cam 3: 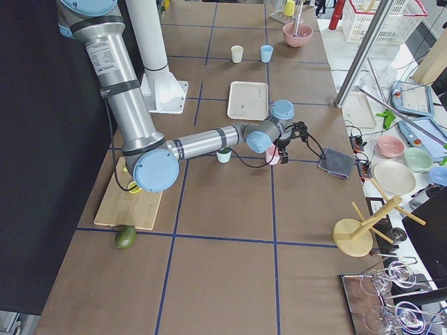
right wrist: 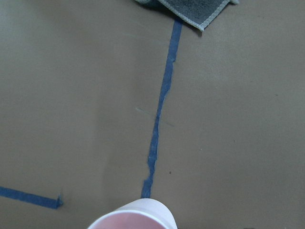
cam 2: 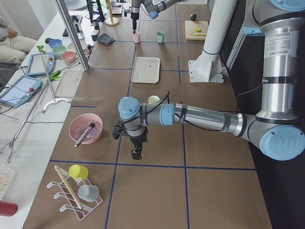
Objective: Place all cups on tray
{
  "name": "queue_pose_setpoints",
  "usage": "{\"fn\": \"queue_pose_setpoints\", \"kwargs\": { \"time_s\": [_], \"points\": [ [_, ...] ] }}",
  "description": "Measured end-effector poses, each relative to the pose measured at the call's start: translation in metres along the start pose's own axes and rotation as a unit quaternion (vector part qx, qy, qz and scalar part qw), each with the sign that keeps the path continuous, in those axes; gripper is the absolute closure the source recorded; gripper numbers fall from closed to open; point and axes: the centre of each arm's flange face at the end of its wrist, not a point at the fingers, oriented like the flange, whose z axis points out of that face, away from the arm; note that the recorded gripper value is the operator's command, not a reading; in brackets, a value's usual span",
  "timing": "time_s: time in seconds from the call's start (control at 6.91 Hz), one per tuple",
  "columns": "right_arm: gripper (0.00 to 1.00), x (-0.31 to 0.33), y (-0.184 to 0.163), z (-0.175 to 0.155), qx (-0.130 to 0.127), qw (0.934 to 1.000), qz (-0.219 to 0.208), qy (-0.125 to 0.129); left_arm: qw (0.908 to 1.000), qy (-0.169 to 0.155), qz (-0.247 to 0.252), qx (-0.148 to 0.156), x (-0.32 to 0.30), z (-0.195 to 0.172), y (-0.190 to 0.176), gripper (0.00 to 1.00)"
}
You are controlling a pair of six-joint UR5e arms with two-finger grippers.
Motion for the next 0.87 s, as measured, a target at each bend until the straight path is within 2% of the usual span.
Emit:
{"fn": "queue_pose_setpoints", "kwargs": {
  "time_s": [0.14, 0.29, 0.43, 0.58, 0.87],
  "points": [
    [0.16, 0.0022, 0.0026, 0.0032, -0.002, 1.0, 0.0, 0.001, 1.0, 0.0, 0.0, 0.0, 0.0001, 0.0002, -0.0001, 0.0],
    [0.62, 0.0052, 0.0064, 0.0043, -0.005, 1.0, 0.001, 0.0, 1.0, 0.0, 0.0, 0.0, 0.0002, 0.0002, -0.0001, 0.0],
    [0.92, 0.0062, 0.01, 0.0052, -0.008, 1.0, 0.001, -0.001, 1.0, 0.0, 0.0, 0.0, 0.0005, 0.0005, -0.0002, 0.0],
    [0.99, 0.0042, 0.0106, 0.0056, -0.009, 1.0, 0.001, -0.002, 1.0, 0.0, 0.0, -0.001, 0.0007, 0.0006, -0.0002, 0.0],
    [1.0, -0.0026, 0.0087, 0.005, -0.011, 0.9999, 0.003, -0.006, 1.0, 0.0, 0.0, -0.001, 0.0008, 0.0007, -0.0003, 0.0]
  ]
}}
